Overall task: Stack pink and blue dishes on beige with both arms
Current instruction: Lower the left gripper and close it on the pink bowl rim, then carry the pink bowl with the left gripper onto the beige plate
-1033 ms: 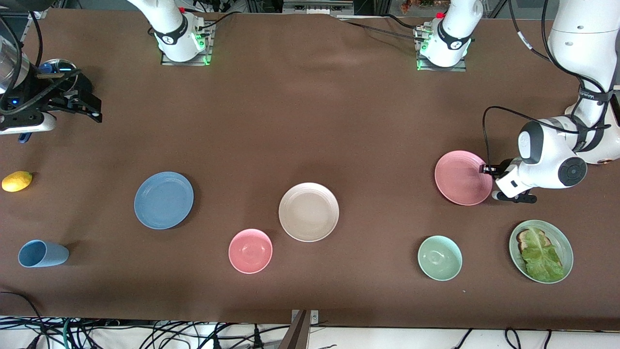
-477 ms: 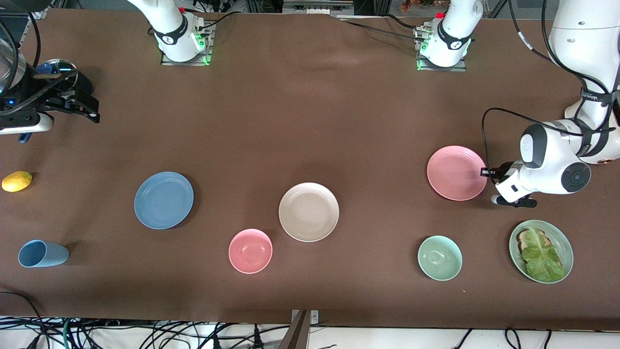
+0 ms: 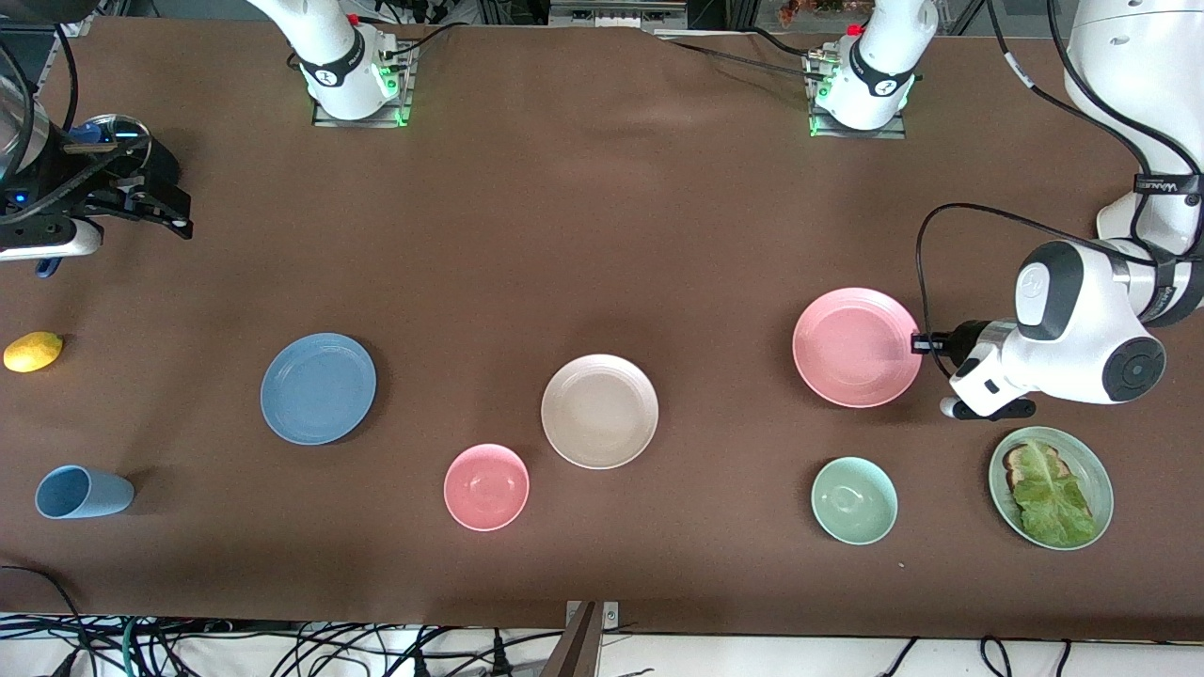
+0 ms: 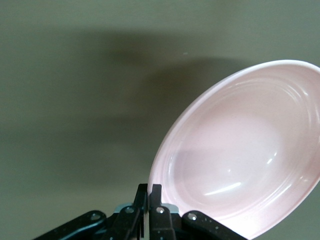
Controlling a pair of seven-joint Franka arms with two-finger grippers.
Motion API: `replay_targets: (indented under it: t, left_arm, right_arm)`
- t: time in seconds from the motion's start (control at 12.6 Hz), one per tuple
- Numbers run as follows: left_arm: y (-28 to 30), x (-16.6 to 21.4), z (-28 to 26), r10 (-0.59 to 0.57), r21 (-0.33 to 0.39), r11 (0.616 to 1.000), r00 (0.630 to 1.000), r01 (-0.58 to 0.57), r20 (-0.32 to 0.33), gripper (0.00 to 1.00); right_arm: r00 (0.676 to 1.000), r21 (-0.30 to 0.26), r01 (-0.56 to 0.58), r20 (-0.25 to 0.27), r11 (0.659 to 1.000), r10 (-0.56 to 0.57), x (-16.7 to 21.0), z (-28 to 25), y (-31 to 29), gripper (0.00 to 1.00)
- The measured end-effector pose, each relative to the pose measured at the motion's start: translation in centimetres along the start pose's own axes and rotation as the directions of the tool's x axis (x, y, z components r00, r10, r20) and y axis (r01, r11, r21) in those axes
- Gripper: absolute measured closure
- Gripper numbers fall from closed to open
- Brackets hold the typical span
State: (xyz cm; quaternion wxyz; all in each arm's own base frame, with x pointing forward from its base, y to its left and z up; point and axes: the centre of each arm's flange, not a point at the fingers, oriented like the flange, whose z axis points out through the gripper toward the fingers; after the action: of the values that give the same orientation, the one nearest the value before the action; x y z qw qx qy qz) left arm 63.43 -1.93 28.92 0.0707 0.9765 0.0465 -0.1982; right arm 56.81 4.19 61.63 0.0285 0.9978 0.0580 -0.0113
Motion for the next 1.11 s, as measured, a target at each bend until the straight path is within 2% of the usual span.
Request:
replay_targets:
  t: [0.32,0.48,0.87,1.11]
  left_arm:
    - [10.9,-1.3,-1.9,-0.102,-0.107,0.989,0.995,0.101,-0.009,0.95]
    - [15.9,-1.6,-1.4,-0.121,-0.126,0.985,0.993,0.119,-0.006,0.95]
    - [25.4,1.1,3.9,-0.222,-0.199,0.959,0.97,0.2,-0.099,0.95]
    - [30.7,0.9,6.9,-0.292,-0.271,0.932,0.942,0.242,-0.164,0.95]
  right_arm:
    - [1.0,0.0,0.0,-0.001,1.0,0.0,0.0,0.0,0.0,0.0]
    - [1.0,-0.001,-0.004,0.002,1.0,0.004,0.1,0.2,0.2,0.0]
    - [1.0,-0.001,-0.026,0.004,1.0,0.026,0.1,0.3,1.5,0.0]
    - [1.0,-0.002,-0.026,0.002,1.0,0.026,0.1,0.3,1.5,0.0]
